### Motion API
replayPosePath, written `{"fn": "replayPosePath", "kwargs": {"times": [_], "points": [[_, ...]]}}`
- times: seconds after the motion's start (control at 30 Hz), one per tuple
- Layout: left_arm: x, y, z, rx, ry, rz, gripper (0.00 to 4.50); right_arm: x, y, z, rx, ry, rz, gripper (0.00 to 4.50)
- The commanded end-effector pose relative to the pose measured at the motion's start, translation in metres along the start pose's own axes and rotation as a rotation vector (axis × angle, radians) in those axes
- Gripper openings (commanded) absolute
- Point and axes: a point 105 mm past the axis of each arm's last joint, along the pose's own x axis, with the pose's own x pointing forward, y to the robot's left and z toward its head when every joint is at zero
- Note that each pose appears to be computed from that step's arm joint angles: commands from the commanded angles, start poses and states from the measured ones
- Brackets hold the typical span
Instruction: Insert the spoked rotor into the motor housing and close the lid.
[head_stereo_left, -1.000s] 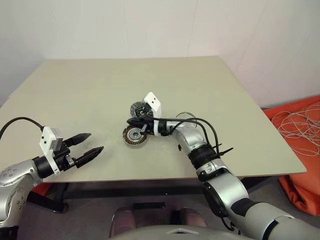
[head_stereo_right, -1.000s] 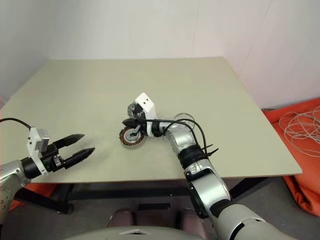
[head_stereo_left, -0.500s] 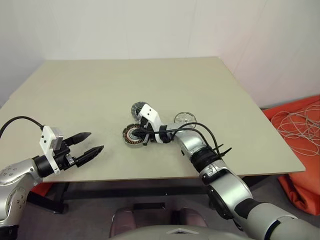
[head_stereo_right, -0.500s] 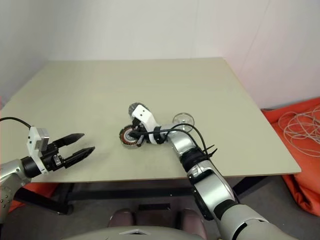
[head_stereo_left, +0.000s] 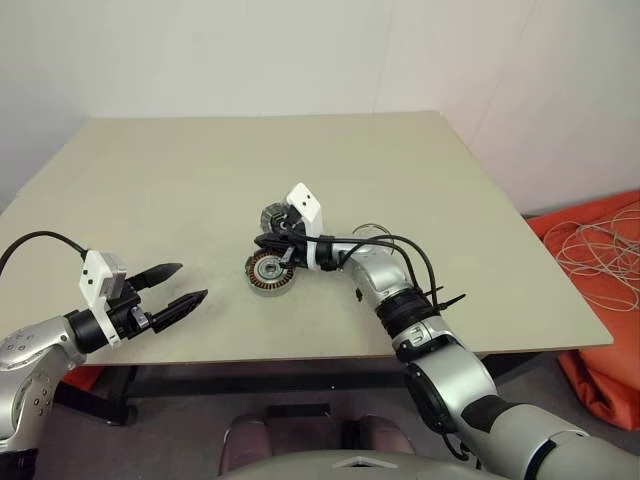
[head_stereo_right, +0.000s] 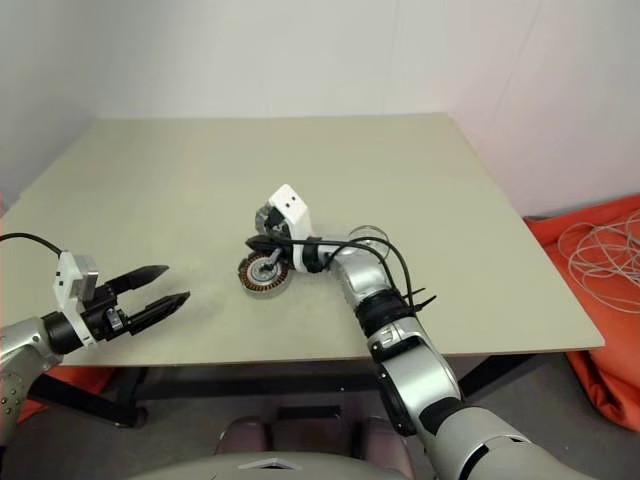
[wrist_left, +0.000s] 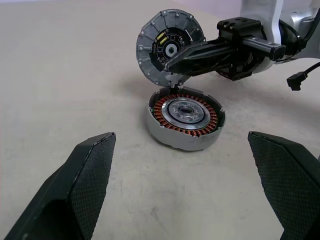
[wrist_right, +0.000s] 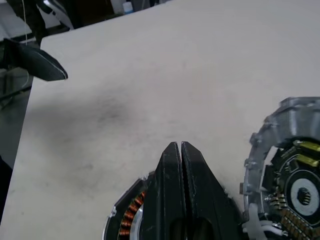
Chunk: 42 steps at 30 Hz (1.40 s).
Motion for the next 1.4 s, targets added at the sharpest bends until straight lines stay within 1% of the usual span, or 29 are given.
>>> {"fn": "replayPosePath", "kwargs": {"times": [0.03,0.1,0.17,0.23,0.3,0.37,0.4,0.47,0.6,0.67,0.77,0.87,0.93,1.03,1.13,1.2,1.4], "points": [[-0.002,0.0,0.012,0.039,-0.023,-0.001,4.5,0.002,0.005,0.022,-0.043,-0.069,0.022,0.05],[-0.002,0.0,0.012,0.038,-0.023,0.0,4.5,0.003,0.005,0.024,-0.037,-0.076,0.024,0.05],[-0.002,0.0,0.012,0.037,-0.024,0.0,4.5,0.004,0.006,0.015,-0.044,-0.035,0.031,0.05],[-0.001,-0.001,0.012,0.036,-0.026,-0.002,4.5,0.003,0.008,-0.01,-0.07,0.076,0.036,0.05],[-0.001,-0.001,0.012,0.031,-0.026,-0.004,4.5,0.001,0.006,-0.037,-0.042,0.189,0.02,0.05],[-0.001,-0.002,0.012,0.028,-0.025,-0.006,4.5,-0.003,0.002,-0.059,-0.046,0.291,-0.006,0.05],[-0.001,-0.002,0.012,0.027,-0.025,-0.006,4.5,-0.005,0.0,-0.064,-0.048,0.314,-0.02,0.05],[-0.001,-0.001,0.012,0.028,-0.025,-0.004,4.5,-0.003,-0.003,-0.058,-0.017,0.287,-0.044,0.05],[-0.001,-0.001,0.013,0.03,-0.023,-0.002,4.5,0.002,-0.003,-0.032,-0.022,0.178,-0.03,0.05],[-0.001,-0.001,0.013,0.03,-0.024,-0.001,4.5,0.003,-0.002,-0.018,-0.011,0.115,-0.023,0.05],[-0.001,0.0,0.013,0.031,-0.023,0.0,4.5,0.005,0.0,0.011,0.053,-0.037,-0.011,0.05],[-0.001,0.0,0.013,0.033,-0.023,0.0,4.5,0.003,0.0,0.026,0.059,-0.099,-0.006,0.05],[-0.001,0.001,0.013,0.034,-0.022,-0.001,4.5,0.001,0.001,0.022,0.027,-0.07,0.0,0.05],[-0.001,0.001,0.014,0.035,-0.022,-0.003,4.5,-0.002,0.003,0.001,-0.057,0.043,0.016,0.05],[0.0,0.001,0.014,0.035,-0.022,-0.005,4.5,-0.006,0.002,-0.013,-0.071,0.118,0.015,0.05],[0.0,0.001,0.014,0.035,-0.022,-0.007,4.5,-0.007,0.003,-0.012,-0.079,0.122,0.019,0.05],[-0.001,0.002,0.016,0.038,-0.015,-0.012,4.5,-0.002,0.006,0.012,-0.101,0.05,0.028,0.05]]}}
